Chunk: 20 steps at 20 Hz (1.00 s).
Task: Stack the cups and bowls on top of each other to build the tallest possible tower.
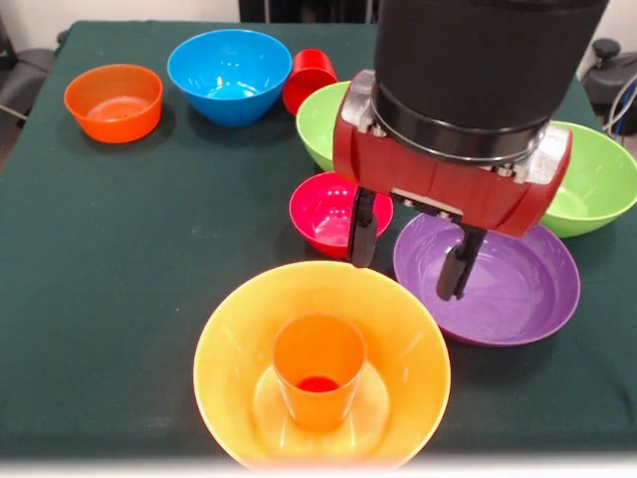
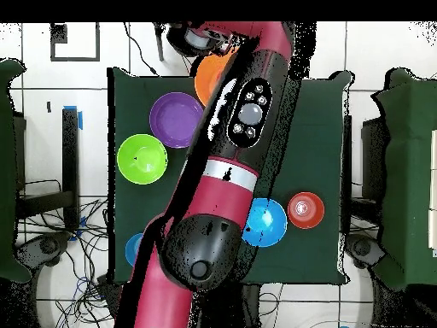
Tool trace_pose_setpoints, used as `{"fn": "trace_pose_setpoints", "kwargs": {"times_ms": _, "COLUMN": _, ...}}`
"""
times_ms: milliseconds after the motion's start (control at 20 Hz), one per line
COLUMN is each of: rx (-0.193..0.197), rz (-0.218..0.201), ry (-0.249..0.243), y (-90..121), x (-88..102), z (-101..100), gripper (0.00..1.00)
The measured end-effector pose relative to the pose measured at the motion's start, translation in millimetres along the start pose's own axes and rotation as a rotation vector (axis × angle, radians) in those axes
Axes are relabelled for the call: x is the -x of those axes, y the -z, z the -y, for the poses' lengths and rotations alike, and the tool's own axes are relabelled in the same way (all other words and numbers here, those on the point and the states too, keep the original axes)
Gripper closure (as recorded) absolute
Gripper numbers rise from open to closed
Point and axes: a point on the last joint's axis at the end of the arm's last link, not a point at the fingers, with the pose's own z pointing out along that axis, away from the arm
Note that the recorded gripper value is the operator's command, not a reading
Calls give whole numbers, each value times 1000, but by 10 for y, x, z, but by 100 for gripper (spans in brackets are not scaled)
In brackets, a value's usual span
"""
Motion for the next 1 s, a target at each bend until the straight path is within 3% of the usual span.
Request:
{"fn": "trace_pose_setpoints", "kwargs": {"times_ms": 550, "rx": 81, "rz": -35, "ry": -37, "y": -81, "x": 39, "z": 174, "gripper": 0}}
{"fn": "trace_pose_setpoints", "kwargs": {"times_ms": 750, "rx": 76, "rz": -51, "ry": -44, "y": -189, "x": 3, "z": 266, "gripper": 0}}
{"fn": "trace_pose_setpoints", "kwargs": {"times_ms": 1000, "rx": 32, "rz": -69, "ry": -51, "y": -333, "x": -75, "z": 425, "gripper": 0}}
